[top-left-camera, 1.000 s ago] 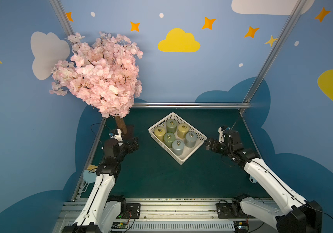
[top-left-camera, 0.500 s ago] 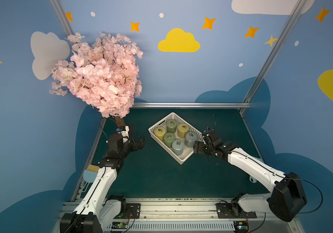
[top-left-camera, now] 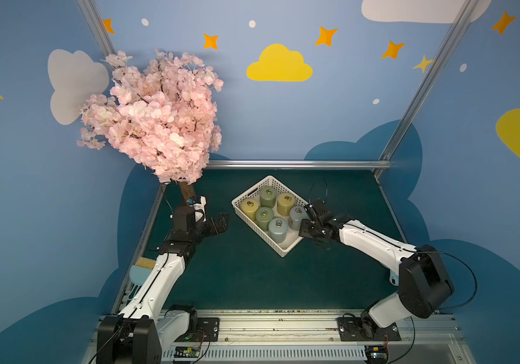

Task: Take the tea canister out of the basket
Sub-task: Adjust the basket at the center of the board.

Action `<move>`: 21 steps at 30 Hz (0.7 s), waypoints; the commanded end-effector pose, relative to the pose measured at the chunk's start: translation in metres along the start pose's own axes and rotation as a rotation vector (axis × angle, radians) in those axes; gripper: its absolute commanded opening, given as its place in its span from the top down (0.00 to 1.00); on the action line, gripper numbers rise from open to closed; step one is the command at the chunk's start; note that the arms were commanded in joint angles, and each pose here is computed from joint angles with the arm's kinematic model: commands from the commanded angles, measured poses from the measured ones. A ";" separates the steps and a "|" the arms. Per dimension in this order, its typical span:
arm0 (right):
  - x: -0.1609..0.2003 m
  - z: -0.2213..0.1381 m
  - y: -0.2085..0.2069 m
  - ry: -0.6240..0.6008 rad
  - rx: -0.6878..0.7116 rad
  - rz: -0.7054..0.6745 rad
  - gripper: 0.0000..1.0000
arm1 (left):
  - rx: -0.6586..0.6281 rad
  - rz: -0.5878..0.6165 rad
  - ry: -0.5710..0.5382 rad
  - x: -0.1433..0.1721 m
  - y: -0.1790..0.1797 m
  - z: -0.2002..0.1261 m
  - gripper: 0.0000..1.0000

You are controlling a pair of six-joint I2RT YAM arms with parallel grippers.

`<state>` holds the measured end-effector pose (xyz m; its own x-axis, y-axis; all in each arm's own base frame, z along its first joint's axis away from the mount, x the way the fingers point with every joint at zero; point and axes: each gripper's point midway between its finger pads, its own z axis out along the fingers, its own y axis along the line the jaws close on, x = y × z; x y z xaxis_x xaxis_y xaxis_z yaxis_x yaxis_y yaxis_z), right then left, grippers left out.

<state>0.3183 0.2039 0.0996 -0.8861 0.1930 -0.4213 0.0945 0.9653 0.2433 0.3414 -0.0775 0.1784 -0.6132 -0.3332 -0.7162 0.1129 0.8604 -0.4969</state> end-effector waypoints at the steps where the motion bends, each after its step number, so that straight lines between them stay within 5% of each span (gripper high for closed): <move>1: -0.002 0.000 0.004 0.013 0.009 0.019 0.45 | 0.025 0.049 -0.018 -0.013 -0.011 -0.003 0.00; 21: 0.002 0.012 -0.009 0.076 0.070 0.022 0.74 | 0.037 0.063 0.003 -0.011 -0.010 0.008 0.00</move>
<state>0.3223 0.2077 0.0858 -0.9046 0.2454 -0.3487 0.1651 0.9555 0.2443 0.3462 -0.0799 0.1711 -0.6358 -0.2971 -0.7124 0.1288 0.8692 -0.4774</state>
